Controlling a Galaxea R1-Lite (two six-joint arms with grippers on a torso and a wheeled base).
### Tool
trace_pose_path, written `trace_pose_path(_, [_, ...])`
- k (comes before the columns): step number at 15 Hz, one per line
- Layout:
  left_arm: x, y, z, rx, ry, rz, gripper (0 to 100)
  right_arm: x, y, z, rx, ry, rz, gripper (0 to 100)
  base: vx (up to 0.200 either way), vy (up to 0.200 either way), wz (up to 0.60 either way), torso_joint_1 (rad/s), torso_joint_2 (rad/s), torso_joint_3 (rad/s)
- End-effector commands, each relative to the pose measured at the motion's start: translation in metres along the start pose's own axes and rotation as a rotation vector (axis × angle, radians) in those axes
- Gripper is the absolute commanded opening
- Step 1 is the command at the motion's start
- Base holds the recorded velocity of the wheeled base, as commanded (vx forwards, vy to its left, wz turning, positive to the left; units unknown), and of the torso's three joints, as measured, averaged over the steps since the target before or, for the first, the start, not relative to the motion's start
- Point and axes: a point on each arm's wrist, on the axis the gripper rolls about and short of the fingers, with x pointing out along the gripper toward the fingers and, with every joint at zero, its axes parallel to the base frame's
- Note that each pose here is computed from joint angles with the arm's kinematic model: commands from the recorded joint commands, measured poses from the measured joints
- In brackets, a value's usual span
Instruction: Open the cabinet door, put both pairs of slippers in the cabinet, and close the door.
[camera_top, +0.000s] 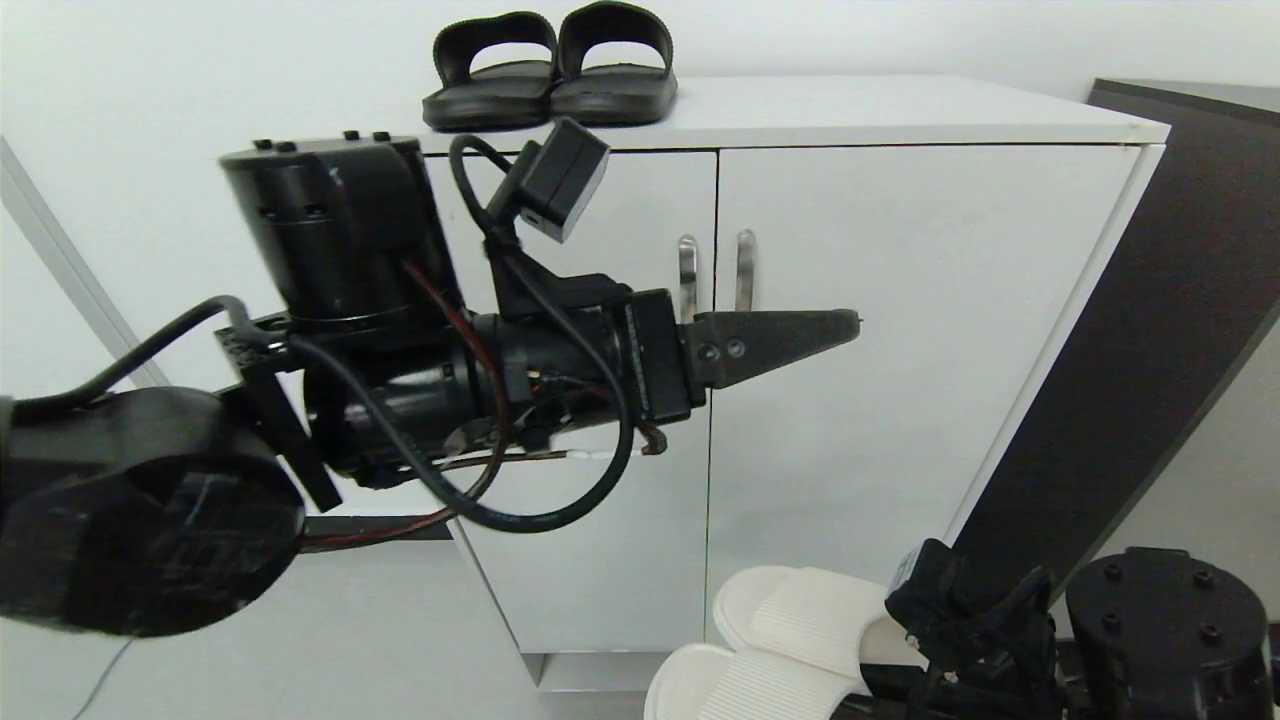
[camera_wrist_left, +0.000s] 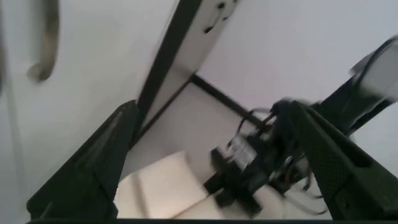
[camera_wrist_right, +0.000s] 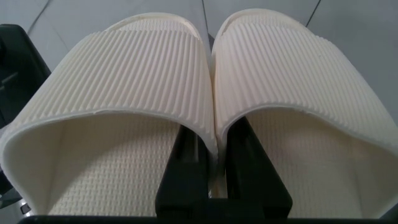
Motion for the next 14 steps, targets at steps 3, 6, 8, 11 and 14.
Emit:
trace_pose_path(3, [0.025,0.016,-0.004,0.029,-0.027,0.112,100,0.0,0.0,-0.001,-0.001,0.004,0.002,0,0.0,0.0,0.0,0.0,0.0,0.0])
trace_pose_path(6, [0.029,0.024,-0.004,0.043,-0.066,0.224,100,0.0,0.0,-0.001,-0.001,0.006,0.003,0,0.0,0.0,0.0,0.0,0.0,0.0])
trace_pose_path(8, [0.028,0.027,-0.001,0.048,-0.089,0.253,100,0.001,0.0,-0.002,0.0,0.01,0.001,0,0.0,0.0,0.0,0.0,0.0,0.0])
trace_pose_path(11, [0.03,0.034,0.004,0.087,-0.115,0.314,100,0.003,0.0,-0.003,0.0,0.019,0.001,0,0.0,0.0,0.0,0.0,0.0,0.0])
trace_pose_path(14, [0.04,0.043,-0.001,0.083,-0.104,0.321,100,0.003,-0.001,-0.004,0.003,0.019,0.0,0,0.0,0.0,0.0,0.0,0.0,0.0])
